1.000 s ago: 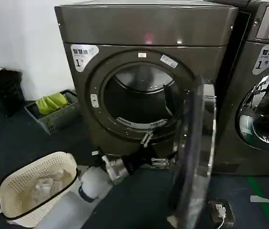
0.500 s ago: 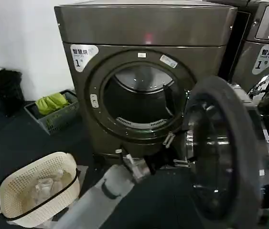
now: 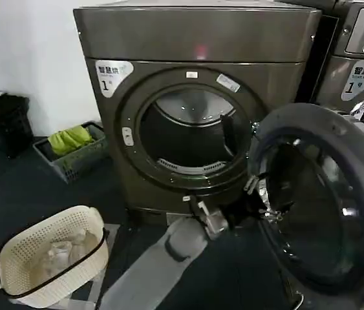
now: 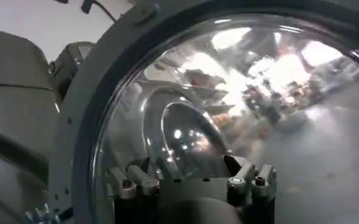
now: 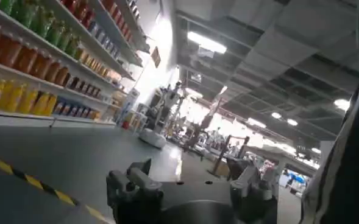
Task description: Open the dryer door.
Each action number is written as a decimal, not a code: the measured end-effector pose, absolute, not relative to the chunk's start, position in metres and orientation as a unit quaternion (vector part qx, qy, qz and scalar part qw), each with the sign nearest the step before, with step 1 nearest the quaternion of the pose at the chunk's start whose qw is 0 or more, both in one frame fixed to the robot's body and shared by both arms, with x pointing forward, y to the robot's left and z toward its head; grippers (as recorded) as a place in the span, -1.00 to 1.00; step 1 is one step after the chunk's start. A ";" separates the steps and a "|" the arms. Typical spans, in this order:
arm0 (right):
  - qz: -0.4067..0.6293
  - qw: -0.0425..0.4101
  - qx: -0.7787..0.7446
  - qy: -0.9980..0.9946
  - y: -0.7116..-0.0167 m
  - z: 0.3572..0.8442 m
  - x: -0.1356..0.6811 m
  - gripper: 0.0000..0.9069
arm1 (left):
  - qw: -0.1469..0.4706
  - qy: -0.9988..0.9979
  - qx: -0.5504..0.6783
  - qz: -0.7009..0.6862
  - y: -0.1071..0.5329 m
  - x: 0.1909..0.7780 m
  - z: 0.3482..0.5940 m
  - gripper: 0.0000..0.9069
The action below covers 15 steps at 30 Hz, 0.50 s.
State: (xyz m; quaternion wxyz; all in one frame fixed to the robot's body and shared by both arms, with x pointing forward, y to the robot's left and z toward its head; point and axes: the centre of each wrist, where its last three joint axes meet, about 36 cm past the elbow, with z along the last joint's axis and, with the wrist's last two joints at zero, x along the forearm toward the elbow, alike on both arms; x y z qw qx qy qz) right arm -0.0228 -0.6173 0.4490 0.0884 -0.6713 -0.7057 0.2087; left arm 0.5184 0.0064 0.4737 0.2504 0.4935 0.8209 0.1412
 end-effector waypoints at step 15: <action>0.203 0.090 -0.665 -0.713 -0.612 0.443 -0.017 1.00 | 0.222 0.841 0.474 0.139 -0.024 0.536 0.480 1.00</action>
